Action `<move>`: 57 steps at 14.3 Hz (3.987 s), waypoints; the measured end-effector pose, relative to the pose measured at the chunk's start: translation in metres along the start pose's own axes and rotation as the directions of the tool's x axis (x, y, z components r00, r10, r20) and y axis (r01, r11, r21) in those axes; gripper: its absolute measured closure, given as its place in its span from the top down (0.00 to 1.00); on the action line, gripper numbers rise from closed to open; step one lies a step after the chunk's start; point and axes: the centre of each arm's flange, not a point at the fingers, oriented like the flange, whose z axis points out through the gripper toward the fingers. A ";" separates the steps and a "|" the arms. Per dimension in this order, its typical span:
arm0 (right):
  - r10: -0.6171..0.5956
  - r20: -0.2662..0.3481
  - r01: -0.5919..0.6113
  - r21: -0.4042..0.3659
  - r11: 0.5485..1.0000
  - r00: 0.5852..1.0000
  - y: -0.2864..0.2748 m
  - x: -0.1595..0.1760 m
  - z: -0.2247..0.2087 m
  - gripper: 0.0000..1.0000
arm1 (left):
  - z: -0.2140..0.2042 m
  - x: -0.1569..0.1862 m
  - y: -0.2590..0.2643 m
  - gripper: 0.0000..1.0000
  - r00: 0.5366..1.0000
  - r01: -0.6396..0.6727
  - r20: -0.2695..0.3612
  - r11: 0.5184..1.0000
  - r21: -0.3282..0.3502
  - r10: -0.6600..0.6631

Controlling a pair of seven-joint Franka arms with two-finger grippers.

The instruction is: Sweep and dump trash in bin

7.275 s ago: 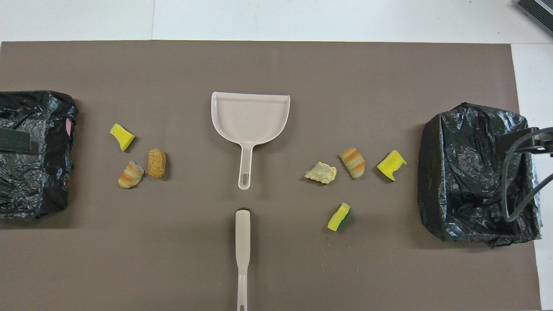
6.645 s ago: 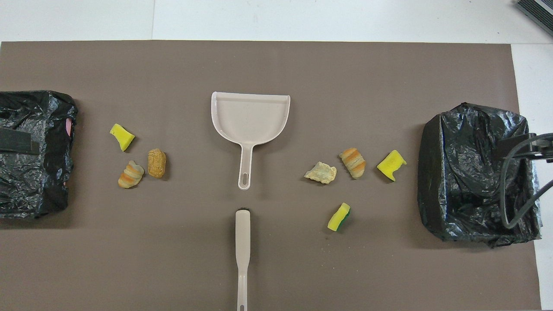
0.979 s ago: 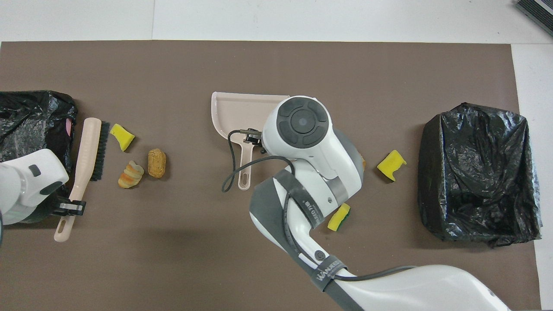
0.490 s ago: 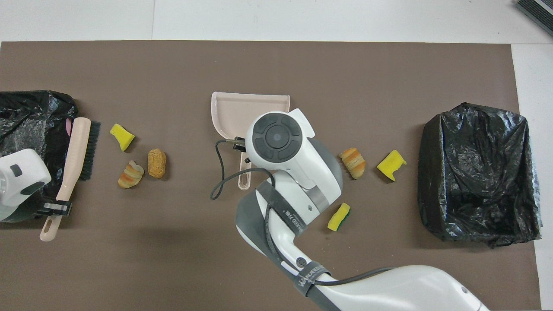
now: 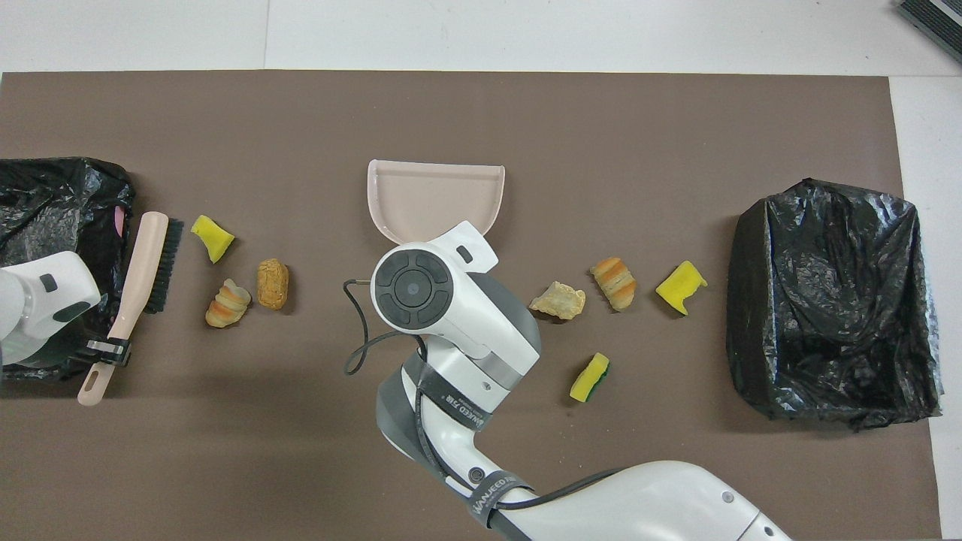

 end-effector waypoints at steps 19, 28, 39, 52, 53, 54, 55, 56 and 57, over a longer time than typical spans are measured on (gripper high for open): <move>-0.377 0.052 0.377 0.007 0.926 0.925 0.073 0.049 -0.076 0.31 | 0.038 0.046 -0.007 0.27 0.954 0.279 -0.111 0.960 -0.008 -0.278; -0.759 0.192 0.754 0.112 0.647 0.623 0.164 0.077 -0.108 0.31 | 0.066 0.050 0.050 0.27 0.984 0.179 -0.025 0.984 0.015 -0.178; -0.982 0.168 0.960 0.247 0.131 0.091 0.183 0.039 -0.080 0.31 | 0.067 0.029 0.150 0.27 0.988 0.145 0.053 0.989 0.038 -0.146; -0.994 0.083 0.974 0.219 -0.056 -0.075 0.180 0.025 -0.027 0.31 | 0.065 0.018 0.117 0.27 0.939 0.337 0.069 0.941 0.024 -0.338; -0.994 0.082 0.974 0.218 -0.056 -0.076 0.180 0.024 -0.027 0.31 | 0.069 0.017 0.126 0.27 0.940 0.337 0.053 0.941 0.024 -0.337; -0.994 0.082 0.974 0.218 -0.056 -0.076 0.180 0.024 -0.027 0.31 | 0.072 0.017 0.140 0.27 0.943 0.329 0.035 0.944 0.025 -0.330; -0.994 0.082 0.974 0.218 -0.055 -0.075 0.180 0.024 -0.027 0.31 | 0.076 0.018 0.156 0.27 0.947 0.322 0.013 0.947 0.024 -0.322; -0.994 0.082 0.975 0.218 -0.054 -0.073 0.180 0.024 -0.027 0.31 | 0.080 0.019 0.171 0.27 0.951 0.310 -0.009 0.950 0.023 -0.310; -0.994 0.083 0.975 0.218 -0.051 -0.071 0.180 0.024 -0.026 0.31 | 0.083 0.019 0.184 0.27 0.956 0.292 -0.021 0.956 0.024 -0.292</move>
